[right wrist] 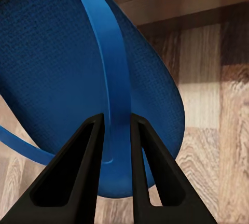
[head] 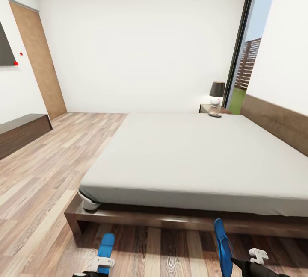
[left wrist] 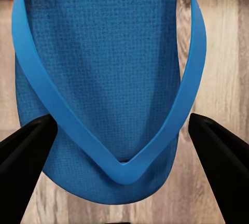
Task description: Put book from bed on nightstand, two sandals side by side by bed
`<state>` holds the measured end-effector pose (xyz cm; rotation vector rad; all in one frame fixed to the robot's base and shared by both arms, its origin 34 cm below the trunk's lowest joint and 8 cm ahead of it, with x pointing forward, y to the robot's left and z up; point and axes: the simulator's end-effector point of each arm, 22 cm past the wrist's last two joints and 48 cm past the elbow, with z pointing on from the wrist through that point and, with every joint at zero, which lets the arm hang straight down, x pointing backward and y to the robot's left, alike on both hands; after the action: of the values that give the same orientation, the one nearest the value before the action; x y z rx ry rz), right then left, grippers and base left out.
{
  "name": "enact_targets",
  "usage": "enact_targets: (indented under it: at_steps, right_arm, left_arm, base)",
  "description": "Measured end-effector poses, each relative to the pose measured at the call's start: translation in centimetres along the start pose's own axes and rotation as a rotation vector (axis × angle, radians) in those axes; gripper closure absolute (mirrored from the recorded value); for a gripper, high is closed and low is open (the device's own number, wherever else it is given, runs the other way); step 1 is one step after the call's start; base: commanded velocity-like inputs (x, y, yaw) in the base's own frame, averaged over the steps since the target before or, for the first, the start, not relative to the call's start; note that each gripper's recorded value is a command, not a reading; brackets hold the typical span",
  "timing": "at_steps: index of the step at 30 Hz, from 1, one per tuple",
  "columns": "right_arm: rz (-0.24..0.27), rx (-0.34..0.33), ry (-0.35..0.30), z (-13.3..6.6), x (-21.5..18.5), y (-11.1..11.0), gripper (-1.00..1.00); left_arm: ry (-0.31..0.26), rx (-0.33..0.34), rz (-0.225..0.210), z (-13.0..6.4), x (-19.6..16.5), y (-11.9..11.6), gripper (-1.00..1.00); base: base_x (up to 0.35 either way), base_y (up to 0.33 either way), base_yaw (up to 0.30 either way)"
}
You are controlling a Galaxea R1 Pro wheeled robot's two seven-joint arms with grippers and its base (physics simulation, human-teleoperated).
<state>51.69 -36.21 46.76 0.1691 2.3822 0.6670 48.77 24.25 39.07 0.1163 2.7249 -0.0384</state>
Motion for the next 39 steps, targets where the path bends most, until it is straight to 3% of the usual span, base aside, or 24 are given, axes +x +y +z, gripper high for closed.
enact_targets:
  at_steps: [18, 21, 26, 31, 34, 39]
  right_arm:
    - [-0.002, -0.002, 0.0, 2.1, 2.6, -1.8, 1.0]
    - [-0.002, -0.002, -0.001, 2.4, 3.1, -2.1, 1.0]
    - [-0.001, -0.002, -0.001, 3.0, 3.8, -2.6, 1.0]
    - [-0.001, -0.002, -0.001, 3.6, 4.6, -3.1, 1.0]
    - [-0.001, -0.002, -0.001, 3.9, 5.1, -3.4, 1.0]
    - [-0.001, -0.002, -0.002, 4.5, 5.8, -4.0, 1.0]
  left_arm:
    - [-0.001, 0.001, -0.003, 3.1, 1.9, 0.0, 1.0]
    - [-0.036, -0.01, -0.007, 3.1, -0.5, 0.5, 1.0]
    - [-0.01, -0.028, -0.018, 1.8, -4.0, 1.3, 1.0]
    - [-0.06, -0.041, -0.022, 0.7, -7.3, 1.9, 1.0]
    - [-0.054, -0.039, -0.023, 1.3, -6.8, 1.9, 1.0]
    - [0.013, -0.035, -0.023, 3.7, -2.5, 2.0, 1.0]
  base:
    - [0.0, 0.0, 0.0]
    - [0.0, 0.0, 0.0]
    - [0.0, 0.0, 0.0]
    - [0.0, 0.0, 0.0]
    - [0.0, 0.0, 0.0]
    - [0.0, 0.0, 0.0]
